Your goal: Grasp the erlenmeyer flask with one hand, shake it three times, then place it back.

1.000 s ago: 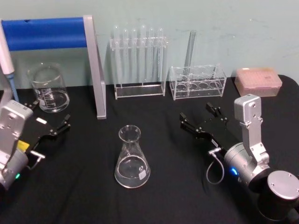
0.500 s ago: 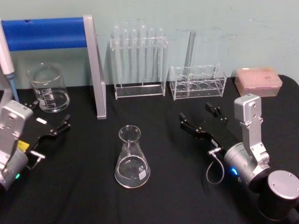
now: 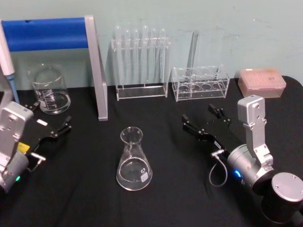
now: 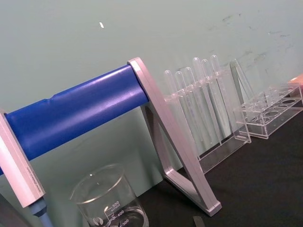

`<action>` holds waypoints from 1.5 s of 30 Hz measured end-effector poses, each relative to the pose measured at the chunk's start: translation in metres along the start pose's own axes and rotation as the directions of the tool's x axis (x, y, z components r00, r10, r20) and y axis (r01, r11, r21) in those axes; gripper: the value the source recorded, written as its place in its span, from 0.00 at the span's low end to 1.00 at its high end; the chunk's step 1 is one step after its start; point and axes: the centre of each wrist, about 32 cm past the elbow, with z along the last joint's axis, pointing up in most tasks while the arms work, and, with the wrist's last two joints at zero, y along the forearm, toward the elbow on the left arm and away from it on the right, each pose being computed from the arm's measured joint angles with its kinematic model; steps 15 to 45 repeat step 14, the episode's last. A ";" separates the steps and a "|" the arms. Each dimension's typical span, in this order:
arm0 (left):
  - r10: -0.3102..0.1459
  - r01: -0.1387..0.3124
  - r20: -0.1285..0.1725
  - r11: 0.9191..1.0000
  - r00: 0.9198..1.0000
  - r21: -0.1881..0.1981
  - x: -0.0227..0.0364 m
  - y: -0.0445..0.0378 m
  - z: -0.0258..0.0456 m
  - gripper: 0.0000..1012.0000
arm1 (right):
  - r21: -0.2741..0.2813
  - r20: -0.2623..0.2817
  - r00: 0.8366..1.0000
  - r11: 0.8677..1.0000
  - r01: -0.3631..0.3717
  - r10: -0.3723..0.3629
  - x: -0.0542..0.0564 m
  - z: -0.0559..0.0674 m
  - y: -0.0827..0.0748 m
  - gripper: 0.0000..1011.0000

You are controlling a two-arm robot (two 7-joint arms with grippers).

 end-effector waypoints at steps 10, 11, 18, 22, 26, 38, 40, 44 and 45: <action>0.000 0.000 0.000 1.000 1.000 0.000 0.0000 0.0000 0.0000 0.99 | 0.000 -0.001 1.000 1.000 0.000 0.000 0.000 0.000 0.000 0.99; 0.000 0.000 0.000 1.000 1.000 0.000 0.0000 0.0000 0.0000 0.99 | 0.000 -0.001 1.000 1.000 0.000 0.000 0.000 0.000 0.000 0.99; 0.000 0.000 0.000 1.000 1.000 0.000 0.0000 0.0000 0.0000 0.99 | 0.000 -0.001 1.000 1.000 0.000 0.000 0.000 0.000 0.000 0.99; 0.000 0.000 0.000 1.000 1.000 0.000 0.0000 0.0000 0.0000 0.99 | 0.000 -0.001 1.000 1.000 0.000 0.000 0.000 0.000 0.000 0.99; 0.000 0.000 0.000 1.000 1.000 0.000 0.0000 0.0000 0.0000 0.99 | 0.000 -0.001 1.000 1.000 0.000 0.000 0.000 0.000 0.000 0.99; 0.000 0.000 0.000 1.000 1.000 0.000 0.0000 0.0000 0.0000 0.99 | 0.000 -0.001 1.000 1.000 0.000 0.000 0.000 0.000 0.000 0.99; 0.000 0.000 0.000 1.000 1.000 0.000 0.0000 0.0000 0.0000 0.99 | 0.000 -0.001 1.000 1.000 0.000 0.000 0.000 0.000 0.000 0.99; 0.000 0.000 0.000 1.000 1.000 0.000 0.0000 0.0000 0.0000 0.99 | 0.000 -0.001 1.000 1.000 0.000 0.000 0.000 0.000 0.000 0.99; 0.000 0.000 0.000 1.000 1.000 0.000 0.0000 0.0000 0.0000 0.99 | 0.000 -0.001 1.000 1.000 0.000 0.000 0.000 0.000 0.000 0.99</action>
